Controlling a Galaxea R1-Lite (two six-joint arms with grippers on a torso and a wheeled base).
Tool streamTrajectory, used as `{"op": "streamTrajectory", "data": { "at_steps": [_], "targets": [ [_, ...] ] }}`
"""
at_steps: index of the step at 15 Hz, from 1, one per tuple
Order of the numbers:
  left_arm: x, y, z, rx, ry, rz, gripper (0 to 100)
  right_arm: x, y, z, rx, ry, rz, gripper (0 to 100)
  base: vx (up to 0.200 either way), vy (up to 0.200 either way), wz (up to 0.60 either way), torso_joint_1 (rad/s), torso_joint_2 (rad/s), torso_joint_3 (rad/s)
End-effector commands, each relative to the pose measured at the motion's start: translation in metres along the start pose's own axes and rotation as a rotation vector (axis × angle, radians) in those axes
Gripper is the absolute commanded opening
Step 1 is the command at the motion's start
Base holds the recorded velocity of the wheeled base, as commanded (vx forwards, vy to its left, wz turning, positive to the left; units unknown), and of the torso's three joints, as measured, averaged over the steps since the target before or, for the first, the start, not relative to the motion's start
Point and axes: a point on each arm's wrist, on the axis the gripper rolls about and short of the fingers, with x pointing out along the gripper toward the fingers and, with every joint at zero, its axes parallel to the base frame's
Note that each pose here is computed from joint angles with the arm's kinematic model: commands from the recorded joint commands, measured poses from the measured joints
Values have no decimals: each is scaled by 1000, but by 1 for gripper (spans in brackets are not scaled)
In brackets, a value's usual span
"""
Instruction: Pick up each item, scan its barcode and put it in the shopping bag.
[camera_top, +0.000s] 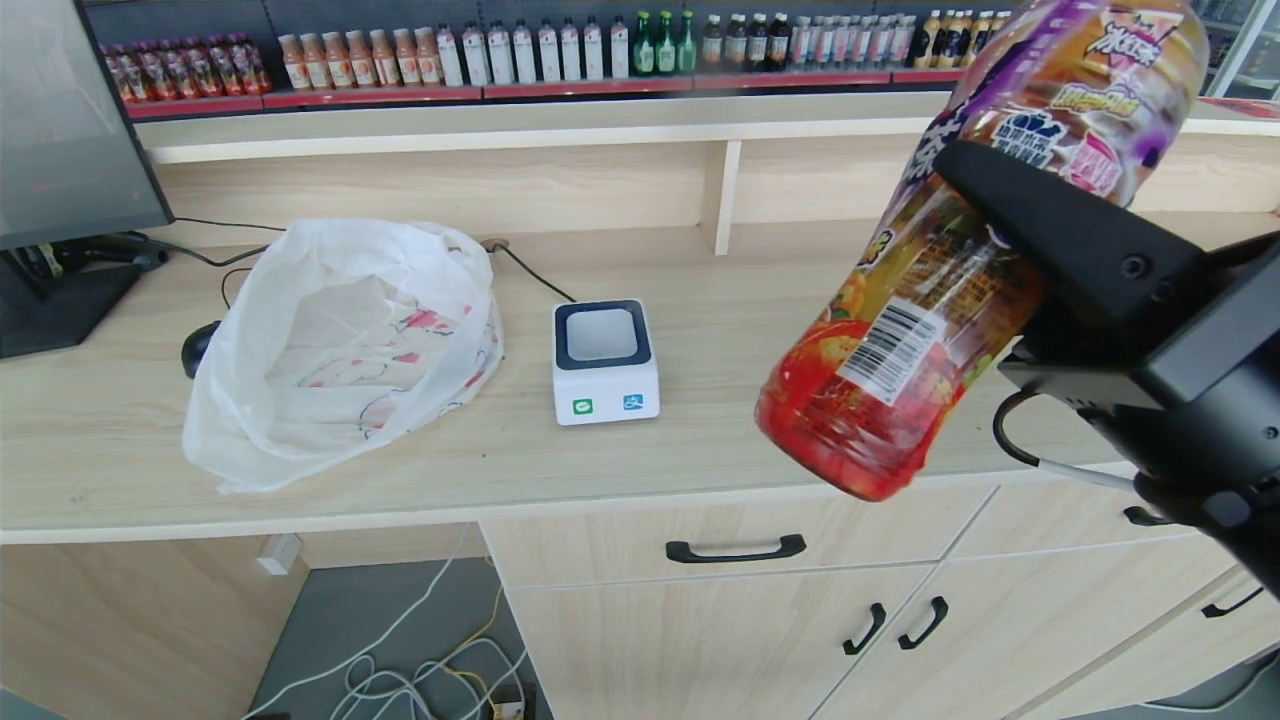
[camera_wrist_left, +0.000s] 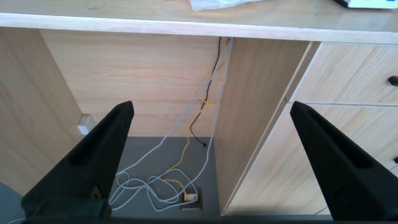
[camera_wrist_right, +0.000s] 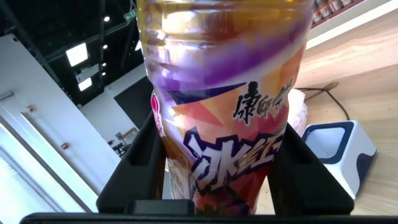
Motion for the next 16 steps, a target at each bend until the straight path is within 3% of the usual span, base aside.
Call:
{"op": "streamTrajectory", "data": {
  "at_steps": [1,10,16],
  "targets": [
    [0,0,0,0,0,0,100,0,-2,-3,3,14,-4,0,0,0,0,0,0,0],
    [0,0,0,0,0,0,100,-6,-10,-18,-61,77,-38,0,0,0,0,0,0,0],
    [0,0,0,0,0,0,100,-10,-35,-20,-384,174,-179,0,0,0,0,0,0,0]
  ]
}}
